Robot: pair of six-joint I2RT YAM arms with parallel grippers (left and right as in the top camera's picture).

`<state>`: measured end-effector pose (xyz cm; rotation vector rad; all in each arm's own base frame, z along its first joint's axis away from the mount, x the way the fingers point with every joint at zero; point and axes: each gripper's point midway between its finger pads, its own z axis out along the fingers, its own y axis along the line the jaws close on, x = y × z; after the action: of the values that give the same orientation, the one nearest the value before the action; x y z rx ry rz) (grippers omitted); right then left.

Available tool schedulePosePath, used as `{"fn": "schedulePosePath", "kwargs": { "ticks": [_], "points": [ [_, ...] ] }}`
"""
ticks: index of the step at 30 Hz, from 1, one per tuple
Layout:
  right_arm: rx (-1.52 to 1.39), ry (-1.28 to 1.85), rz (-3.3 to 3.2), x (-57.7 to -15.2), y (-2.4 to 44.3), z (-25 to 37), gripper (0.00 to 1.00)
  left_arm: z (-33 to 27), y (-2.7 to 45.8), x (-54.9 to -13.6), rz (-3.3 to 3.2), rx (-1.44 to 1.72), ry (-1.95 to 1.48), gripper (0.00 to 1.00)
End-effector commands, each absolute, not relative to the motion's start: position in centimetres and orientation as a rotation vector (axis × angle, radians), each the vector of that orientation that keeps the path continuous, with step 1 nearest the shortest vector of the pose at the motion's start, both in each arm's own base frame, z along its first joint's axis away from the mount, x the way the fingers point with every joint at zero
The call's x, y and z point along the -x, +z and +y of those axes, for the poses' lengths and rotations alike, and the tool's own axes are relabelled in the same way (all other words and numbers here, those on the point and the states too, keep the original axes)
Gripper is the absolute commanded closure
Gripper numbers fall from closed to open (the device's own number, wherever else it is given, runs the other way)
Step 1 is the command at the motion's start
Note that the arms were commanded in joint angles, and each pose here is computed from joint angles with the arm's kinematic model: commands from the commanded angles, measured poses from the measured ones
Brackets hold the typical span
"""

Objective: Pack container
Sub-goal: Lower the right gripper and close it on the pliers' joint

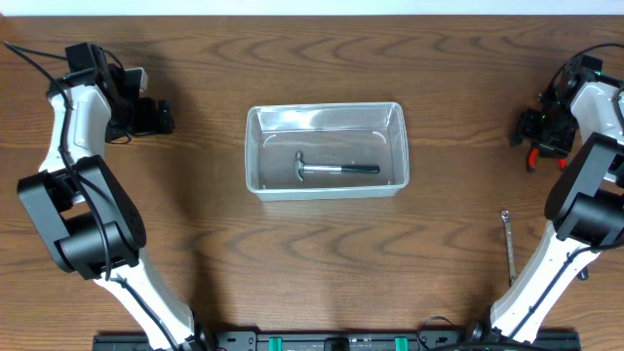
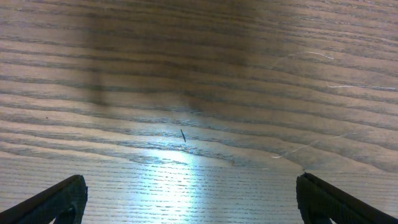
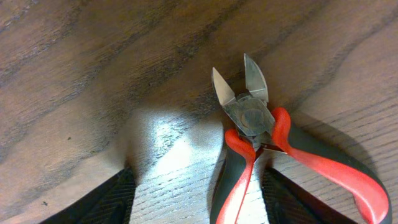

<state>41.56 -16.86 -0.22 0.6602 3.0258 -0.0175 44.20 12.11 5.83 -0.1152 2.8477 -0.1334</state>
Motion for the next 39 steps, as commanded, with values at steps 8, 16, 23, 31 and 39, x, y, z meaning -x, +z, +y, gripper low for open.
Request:
{"fn": "schedulePosePath", "kwargs": {
  "ticks": [8,16,23,31,39],
  "points": [
    [-0.812,-0.008,3.021,-41.15,-1.48,-16.46,0.51,12.19,5.48,-44.03,2.858,0.110,-0.124,0.02],
    [-0.838,-0.007,3.015,-41.15,-1.48,-16.41,0.58,12.19,5.48,-44.03,2.858,0.110,-0.124,0.02],
    [-0.840,-0.007,3.020,-41.02,-1.48,-16.37,0.66,12.19,5.48,-44.03,2.858,0.110,-0.124,0.02],
    [-0.840,-0.006,3.022,-40.98,-1.48,-16.35,0.76,12.20,5.48,-44.03,2.859,0.110,-0.124,0.02],
    [-0.840,-0.006,3.025,-40.92,-1.49,-16.30,0.88,12.19,5.48,-44.03,2.858,0.110,-0.124,0.02]
  ]
}}
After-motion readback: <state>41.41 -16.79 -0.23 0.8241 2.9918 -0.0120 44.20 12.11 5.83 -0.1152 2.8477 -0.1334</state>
